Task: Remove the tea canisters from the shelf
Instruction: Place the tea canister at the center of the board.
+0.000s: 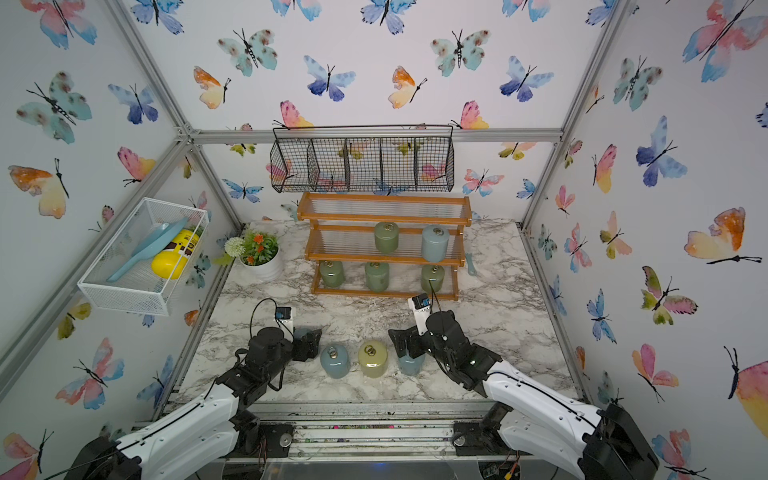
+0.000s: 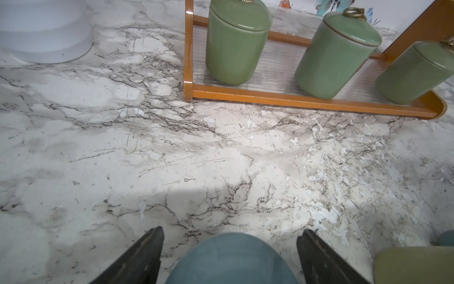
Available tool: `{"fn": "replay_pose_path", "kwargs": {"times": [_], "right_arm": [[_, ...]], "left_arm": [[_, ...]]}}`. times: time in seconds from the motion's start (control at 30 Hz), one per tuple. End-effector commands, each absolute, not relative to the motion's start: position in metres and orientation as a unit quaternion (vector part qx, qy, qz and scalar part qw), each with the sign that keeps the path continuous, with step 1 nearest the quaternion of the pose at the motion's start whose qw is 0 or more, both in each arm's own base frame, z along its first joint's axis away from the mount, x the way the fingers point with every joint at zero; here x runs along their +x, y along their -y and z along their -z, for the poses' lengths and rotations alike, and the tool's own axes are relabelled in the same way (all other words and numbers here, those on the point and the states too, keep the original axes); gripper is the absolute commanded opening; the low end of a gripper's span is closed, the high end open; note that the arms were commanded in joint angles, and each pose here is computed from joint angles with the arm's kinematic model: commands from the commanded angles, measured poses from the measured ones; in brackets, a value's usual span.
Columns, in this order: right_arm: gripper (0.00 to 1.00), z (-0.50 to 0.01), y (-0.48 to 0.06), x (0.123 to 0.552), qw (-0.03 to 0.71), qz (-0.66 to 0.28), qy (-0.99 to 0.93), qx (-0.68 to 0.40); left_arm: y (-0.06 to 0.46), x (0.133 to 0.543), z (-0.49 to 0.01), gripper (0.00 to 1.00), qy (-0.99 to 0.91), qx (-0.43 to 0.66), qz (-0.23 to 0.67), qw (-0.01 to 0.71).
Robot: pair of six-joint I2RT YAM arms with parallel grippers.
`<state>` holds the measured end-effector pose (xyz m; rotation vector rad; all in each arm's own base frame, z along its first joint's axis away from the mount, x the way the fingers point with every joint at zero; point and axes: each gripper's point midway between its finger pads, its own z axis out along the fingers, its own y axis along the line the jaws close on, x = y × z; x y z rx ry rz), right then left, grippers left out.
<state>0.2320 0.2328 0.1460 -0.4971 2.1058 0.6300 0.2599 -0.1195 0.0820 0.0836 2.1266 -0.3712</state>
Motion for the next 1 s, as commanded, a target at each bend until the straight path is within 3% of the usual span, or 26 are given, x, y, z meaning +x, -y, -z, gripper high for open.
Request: {"fn": "replay_pose_path", "kwargs": {"times": [0.0, 0.13, 0.33, 0.83, 0.97], "right_arm": [[1.00, -0.145, -0.230, 0.230, 0.432, -0.250, -0.844, -0.197], [1.00, -0.145, -0.230, 0.230, 0.433, -0.250, -0.843, -0.197], [1.00, -0.144, -0.232, 0.229, 0.430, -0.254, -0.843, -0.199], [1.00, -0.144, -0.231, 0.228, 0.430, -0.256, -0.842, -0.201], [1.00, -0.143, -0.231, 0.227, 0.430, -0.257, -0.842, -0.200]], "left_arm": [[0.121, 0.265, -0.093, 0.91, -0.861, 0.028, 0.153, 0.485], [0.124, 0.265, -0.093, 0.90, -0.865, 0.033, 0.152, 0.477], [0.120, 0.269, -0.092, 0.81, -0.891, 0.011, 0.121, 0.438], [0.126, 0.268, -0.099, 0.82, -0.927, 0.017, 0.082, 0.365], [0.128, 0.270, -0.105, 0.71, -0.932, 0.034, 0.069, 0.355]]}}
